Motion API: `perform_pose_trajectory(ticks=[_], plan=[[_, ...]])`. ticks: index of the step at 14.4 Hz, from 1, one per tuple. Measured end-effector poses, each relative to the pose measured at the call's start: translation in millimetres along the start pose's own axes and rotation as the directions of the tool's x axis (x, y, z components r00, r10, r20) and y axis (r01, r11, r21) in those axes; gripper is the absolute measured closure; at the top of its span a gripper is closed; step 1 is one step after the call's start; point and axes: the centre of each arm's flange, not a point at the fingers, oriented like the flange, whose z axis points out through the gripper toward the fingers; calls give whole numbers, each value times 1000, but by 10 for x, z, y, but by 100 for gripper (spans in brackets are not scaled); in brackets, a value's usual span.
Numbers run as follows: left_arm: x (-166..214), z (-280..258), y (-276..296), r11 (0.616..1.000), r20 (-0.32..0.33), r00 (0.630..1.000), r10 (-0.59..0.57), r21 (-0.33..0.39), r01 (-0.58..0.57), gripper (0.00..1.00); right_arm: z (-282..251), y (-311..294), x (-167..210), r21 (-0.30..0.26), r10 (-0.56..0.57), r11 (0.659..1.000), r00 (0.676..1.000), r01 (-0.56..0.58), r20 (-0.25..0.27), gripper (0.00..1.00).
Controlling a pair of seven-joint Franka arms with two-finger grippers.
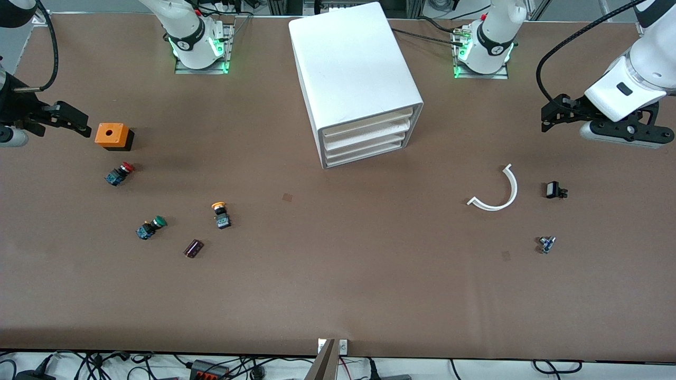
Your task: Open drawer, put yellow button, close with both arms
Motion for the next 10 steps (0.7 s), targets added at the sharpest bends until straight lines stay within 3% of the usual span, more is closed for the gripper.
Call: perform_pose_trajectory(ticks=[10], plan=[[-17, 13, -15, 1000, 15, 1000, -7, -1, 7, 0, 0, -55, 5, 0, -14, 1000, 1000, 14, -3, 0]])
